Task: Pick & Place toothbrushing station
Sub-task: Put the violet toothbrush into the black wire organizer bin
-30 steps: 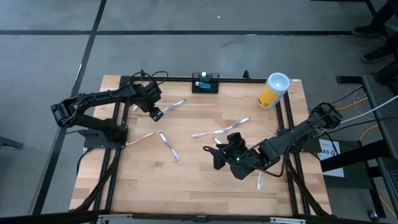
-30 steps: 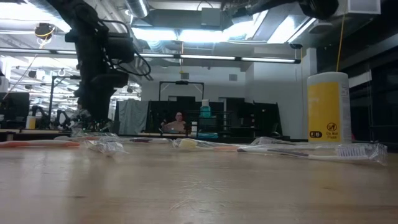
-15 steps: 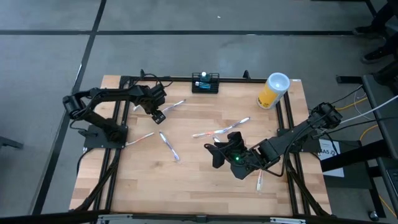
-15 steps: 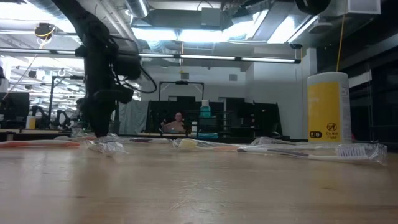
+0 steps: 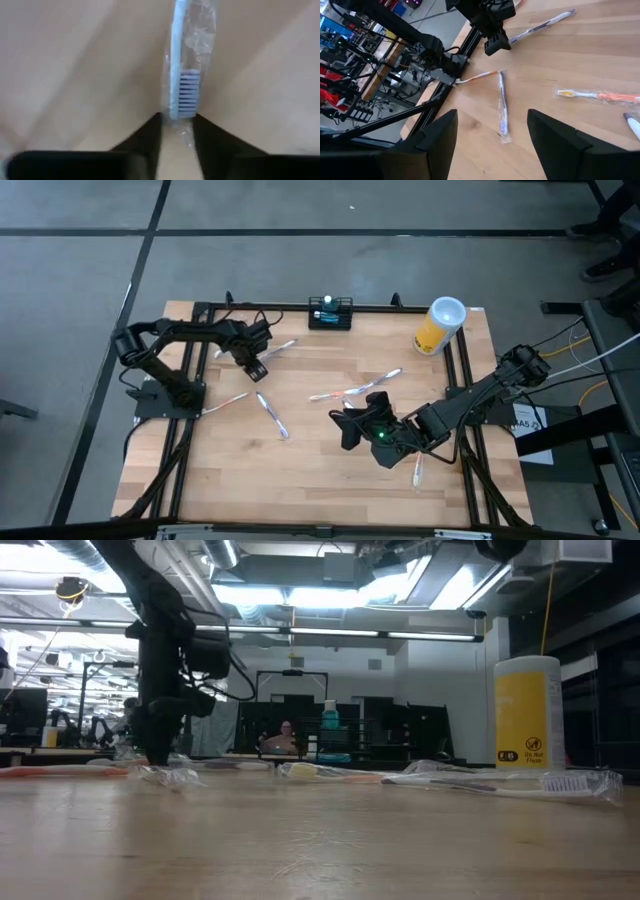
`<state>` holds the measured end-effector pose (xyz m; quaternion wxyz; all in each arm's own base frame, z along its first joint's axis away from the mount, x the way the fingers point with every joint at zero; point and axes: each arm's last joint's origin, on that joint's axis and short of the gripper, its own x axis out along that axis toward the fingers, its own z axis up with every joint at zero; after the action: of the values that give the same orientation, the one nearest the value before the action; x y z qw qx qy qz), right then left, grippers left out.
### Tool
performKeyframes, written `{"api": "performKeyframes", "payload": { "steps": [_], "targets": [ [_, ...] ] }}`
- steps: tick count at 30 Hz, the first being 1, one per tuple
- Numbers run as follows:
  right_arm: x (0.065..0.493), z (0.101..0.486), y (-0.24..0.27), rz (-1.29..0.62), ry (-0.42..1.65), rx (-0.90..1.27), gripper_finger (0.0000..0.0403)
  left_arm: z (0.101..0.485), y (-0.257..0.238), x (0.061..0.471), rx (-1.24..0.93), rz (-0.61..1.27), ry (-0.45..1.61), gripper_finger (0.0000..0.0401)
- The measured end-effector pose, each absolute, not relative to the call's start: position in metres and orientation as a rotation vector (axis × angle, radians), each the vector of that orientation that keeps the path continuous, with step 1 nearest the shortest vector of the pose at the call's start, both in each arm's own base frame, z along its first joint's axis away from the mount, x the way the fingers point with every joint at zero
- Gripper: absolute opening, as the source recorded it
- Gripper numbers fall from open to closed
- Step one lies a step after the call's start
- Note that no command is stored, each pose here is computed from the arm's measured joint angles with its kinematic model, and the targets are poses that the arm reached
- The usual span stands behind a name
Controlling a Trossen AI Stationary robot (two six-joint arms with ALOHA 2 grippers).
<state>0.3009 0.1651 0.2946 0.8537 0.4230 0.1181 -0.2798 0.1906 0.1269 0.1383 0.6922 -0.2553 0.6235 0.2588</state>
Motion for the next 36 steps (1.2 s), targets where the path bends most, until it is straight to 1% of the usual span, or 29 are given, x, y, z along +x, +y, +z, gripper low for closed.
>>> {"api": "performKeyframes", "payload": {
  "steps": [2,3,6,8,10,16,20,23,27,33,36],
  "targets": [
    [0.301,0.295,0.165,-0.586,0.244,0.89,0.0242,0.143,0.124,0.188,-0.573,0.552,1.381,0.0036],
    [0.302,0.296,0.165,-0.585,0.238,0.889,0.0242,0.147,0.124,0.189,-0.57,0.535,1.352,0.0019],
    [0.302,0.296,0.165,-0.587,0.224,0.89,0.0242,0.163,0.122,0.187,-0.592,0.484,1.271,0.0004],
    [0.302,0.297,0.165,-0.586,0.221,0.892,0.0242,0.179,0.118,0.186,-0.632,0.427,1.215,0.0003],
    [0.303,0.297,0.166,-0.581,0.214,0.901,0.0242,0.202,0.115,0.186,-0.658,0.357,1.109,0.0003],
    [0.304,0.3,0.166,-0.592,0.165,0.896,0.0242,0.279,0.11,0.185,-0.691,0.266,0.792,0.0002],
    [0.305,0.303,0.166,-0.595,0.127,0.881,0.0242,0.314,0.115,0.191,-0.789,0.147,0.614,0.0002],
    [0.306,0.304,0.166,-0.59,0.115,0.87,0.0242,0.326,0.122,0.201,-0.892,0.003,0.482,0.0002],
    [0.307,0.306,0.166,-0.595,0.089,0.86,0.0242,0.339,0.136,0.211,-0.973,-0.099,0.336,0.0002],
    [0.308,0.31,0.166,-0.599,0.051,0.844,0.0242,0.35,0.162,0.228,-1.094,-0.168,0.153,0.0002],
    [0.308,0.311,0.166,-0.606,0.031,0.828,0.0242,0.345,0.174,0.235,-1.154,-0.156,0.114,0.0002]
  ]
}}
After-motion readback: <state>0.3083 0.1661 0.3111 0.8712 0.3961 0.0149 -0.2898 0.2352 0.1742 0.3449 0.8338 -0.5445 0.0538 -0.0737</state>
